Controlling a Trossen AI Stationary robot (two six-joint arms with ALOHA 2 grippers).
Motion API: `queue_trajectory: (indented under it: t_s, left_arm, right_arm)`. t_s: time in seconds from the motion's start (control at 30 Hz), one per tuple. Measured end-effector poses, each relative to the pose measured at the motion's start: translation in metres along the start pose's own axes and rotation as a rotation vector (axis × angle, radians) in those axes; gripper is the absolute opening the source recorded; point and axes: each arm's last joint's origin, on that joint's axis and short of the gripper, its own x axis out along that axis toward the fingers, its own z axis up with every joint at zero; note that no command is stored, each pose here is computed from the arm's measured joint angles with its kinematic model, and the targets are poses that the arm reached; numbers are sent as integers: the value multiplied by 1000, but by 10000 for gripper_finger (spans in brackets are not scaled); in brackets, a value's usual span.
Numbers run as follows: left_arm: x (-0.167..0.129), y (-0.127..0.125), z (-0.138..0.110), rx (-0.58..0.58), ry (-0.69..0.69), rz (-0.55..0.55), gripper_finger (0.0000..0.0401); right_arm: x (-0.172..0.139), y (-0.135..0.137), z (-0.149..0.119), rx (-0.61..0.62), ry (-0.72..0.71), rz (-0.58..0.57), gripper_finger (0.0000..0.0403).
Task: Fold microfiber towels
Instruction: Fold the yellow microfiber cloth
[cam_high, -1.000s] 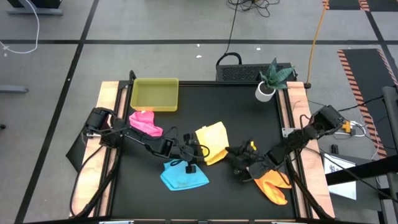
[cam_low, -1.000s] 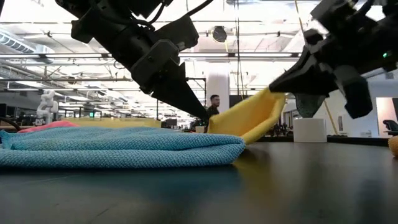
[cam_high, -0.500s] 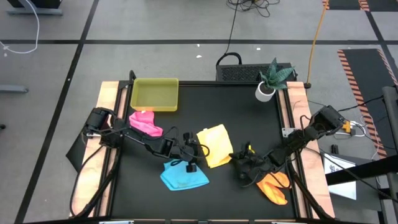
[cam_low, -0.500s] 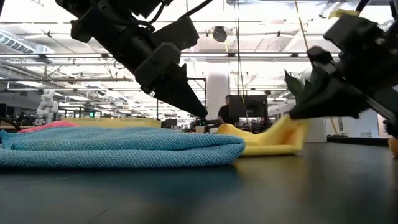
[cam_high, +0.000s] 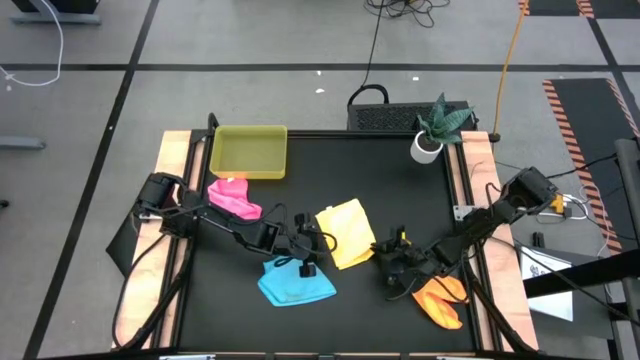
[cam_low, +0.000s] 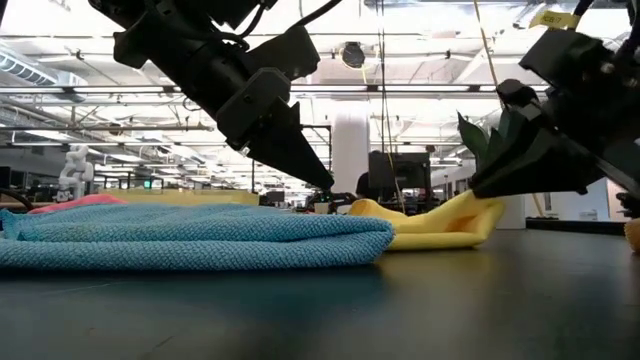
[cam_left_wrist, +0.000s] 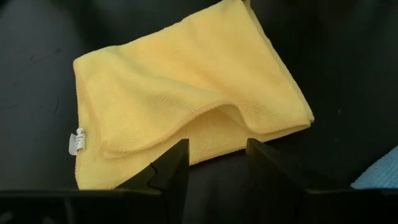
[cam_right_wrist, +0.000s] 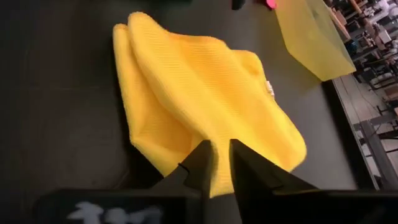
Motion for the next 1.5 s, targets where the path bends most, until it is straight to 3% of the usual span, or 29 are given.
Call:
queue_trajectory:
  t_s: [0.13, 0.33, 0.57, 0.7, 0.97, 1.3, 1.5]
  left_arm:
    - [0, 0, 0, 0, 1, 0, 163]
    - [0, 0, 0, 0, 0, 0, 163]
    - [0, 0, 0, 0, 0, 0, 163]
    - [0, 0, 0, 0, 0, 0, 163]
    - [0, 0, 0, 0, 0, 0, 163]
    - [0, 0, 0, 1, 1, 0, 163]
    - [0, 0, 0, 1, 2, 0, 163]
  right_arm:
    - [-8, -8, -1, 59, 23, 6, 85]
    - [-9, -8, 2, 168, 21, 182, 122]
    - [6, -4, -5, 141, 84, 193, 139]
    - [11, -7, -7, 151, 103, 175, 112]
    - [9, -8, -6, 151, 93, 158, 8]
    - [-11, -16, 6, 174, 5, 190, 9]
    - [-16, -19, 0, 204, 36, 195, 3]
